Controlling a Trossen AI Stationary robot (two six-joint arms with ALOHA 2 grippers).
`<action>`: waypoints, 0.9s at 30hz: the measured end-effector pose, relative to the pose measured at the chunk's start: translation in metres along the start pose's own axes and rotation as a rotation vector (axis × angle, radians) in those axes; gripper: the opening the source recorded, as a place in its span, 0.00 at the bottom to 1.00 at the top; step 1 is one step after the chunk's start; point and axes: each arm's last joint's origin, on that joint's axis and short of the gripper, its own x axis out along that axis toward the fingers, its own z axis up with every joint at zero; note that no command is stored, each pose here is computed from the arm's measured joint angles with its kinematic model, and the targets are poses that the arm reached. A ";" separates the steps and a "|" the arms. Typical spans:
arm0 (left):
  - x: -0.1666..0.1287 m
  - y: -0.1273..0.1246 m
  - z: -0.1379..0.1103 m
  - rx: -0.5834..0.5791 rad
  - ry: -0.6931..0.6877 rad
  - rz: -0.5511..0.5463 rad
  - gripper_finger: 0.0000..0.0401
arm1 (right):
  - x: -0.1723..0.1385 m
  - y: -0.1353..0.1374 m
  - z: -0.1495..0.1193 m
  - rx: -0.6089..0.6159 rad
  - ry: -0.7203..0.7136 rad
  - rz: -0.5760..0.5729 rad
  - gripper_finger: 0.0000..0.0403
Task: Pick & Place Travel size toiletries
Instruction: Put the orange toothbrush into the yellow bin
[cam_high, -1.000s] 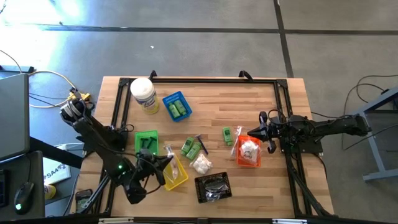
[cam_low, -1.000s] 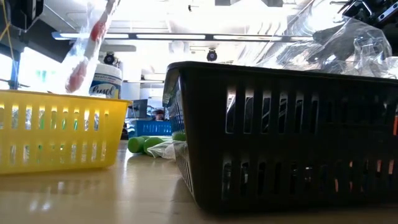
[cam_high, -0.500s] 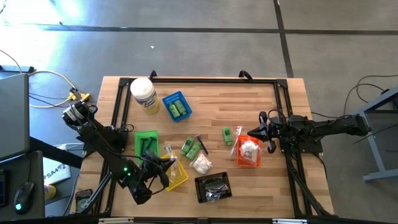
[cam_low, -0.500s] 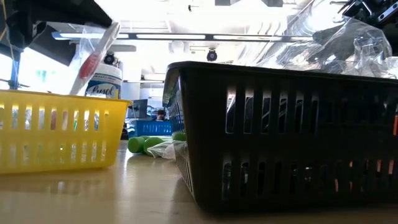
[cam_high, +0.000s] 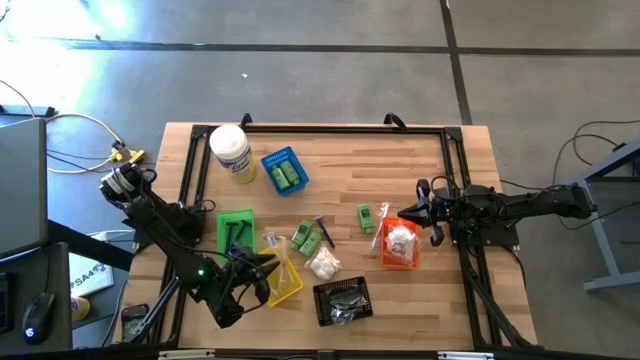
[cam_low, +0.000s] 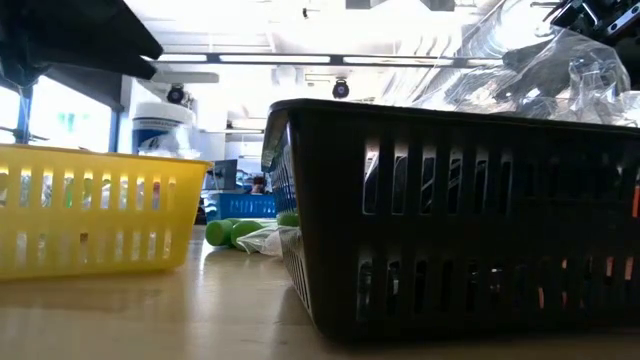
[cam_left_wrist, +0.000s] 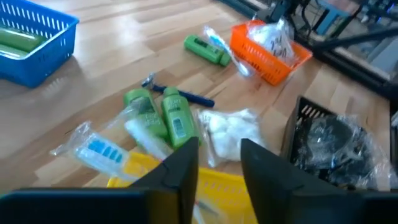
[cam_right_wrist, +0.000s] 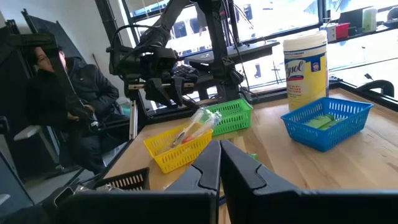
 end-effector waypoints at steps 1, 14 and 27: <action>0.000 0.001 0.000 0.006 0.012 0.002 0.31 | 0.000 0.000 0.000 0.000 0.000 -0.002 0.01; -0.007 -0.031 0.030 0.429 0.068 -0.077 0.40 | 0.000 -0.001 0.000 -0.001 -0.007 -0.026 0.01; 0.068 -0.015 0.095 0.791 0.474 -0.215 0.01 | 0.000 -0.001 0.000 0.000 -0.007 -0.020 0.01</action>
